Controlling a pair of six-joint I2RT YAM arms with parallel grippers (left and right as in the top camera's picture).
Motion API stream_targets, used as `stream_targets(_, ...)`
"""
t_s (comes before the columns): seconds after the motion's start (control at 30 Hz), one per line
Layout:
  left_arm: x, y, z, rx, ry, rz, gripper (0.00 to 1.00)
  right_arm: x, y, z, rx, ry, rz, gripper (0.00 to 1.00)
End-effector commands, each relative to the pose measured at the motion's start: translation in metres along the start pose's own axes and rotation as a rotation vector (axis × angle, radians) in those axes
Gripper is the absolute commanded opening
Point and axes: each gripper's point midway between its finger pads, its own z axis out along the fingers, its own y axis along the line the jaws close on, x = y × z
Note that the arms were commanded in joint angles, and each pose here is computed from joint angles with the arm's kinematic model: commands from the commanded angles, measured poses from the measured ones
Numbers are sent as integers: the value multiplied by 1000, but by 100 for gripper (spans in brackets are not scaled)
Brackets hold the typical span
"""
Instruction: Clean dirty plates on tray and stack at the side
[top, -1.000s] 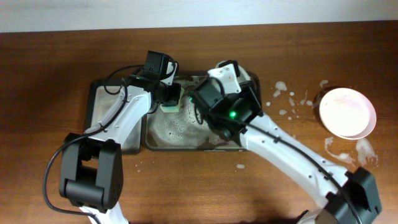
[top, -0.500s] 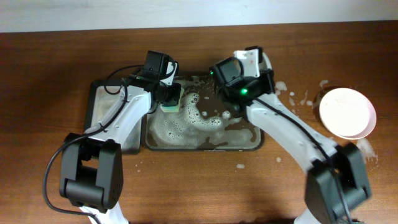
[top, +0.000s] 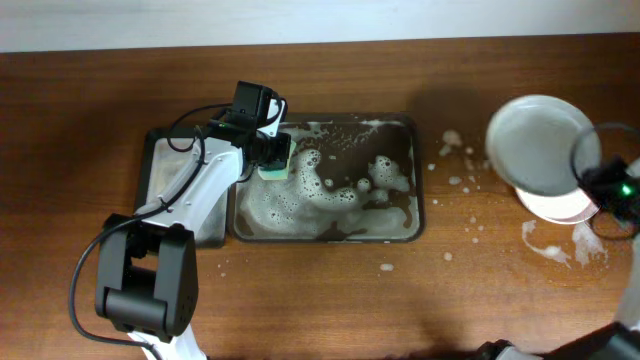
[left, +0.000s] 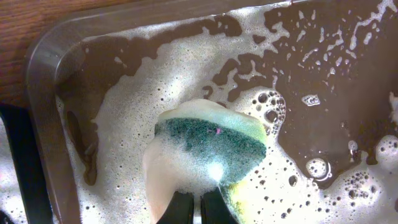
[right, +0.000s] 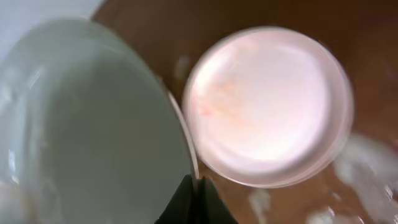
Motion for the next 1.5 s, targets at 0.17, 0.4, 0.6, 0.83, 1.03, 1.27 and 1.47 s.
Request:
stream_targets(0.17,2,-1,3,4,6,-10,0,-24,-114,57,223,-151,240,4)
stream_targets(0.4,-1,-1,3,5,-3,-9,0,16,-116,111,227,9,239,4)
stream_targets(0.6,-9,-3,-4,15,-29,-7,0,-7,-84,75,193,-67,236,48)
stream_targets(0.83,-39,16,-101,-99,-201,-22,0,-33,-14,-43,89,-279,170,48)
stream_targets(1.03,4,88,-110,-195,-54,-174,0,42,68,-14,-77,6,-51,48)
stream_targets(1.27,52,143,-29,-328,91,-237,10,97,128,2,-55,82,-301,55)
stream_targets(1.47,47,146,-17,-328,90,-237,99,103,123,2,-41,110,-346,56)
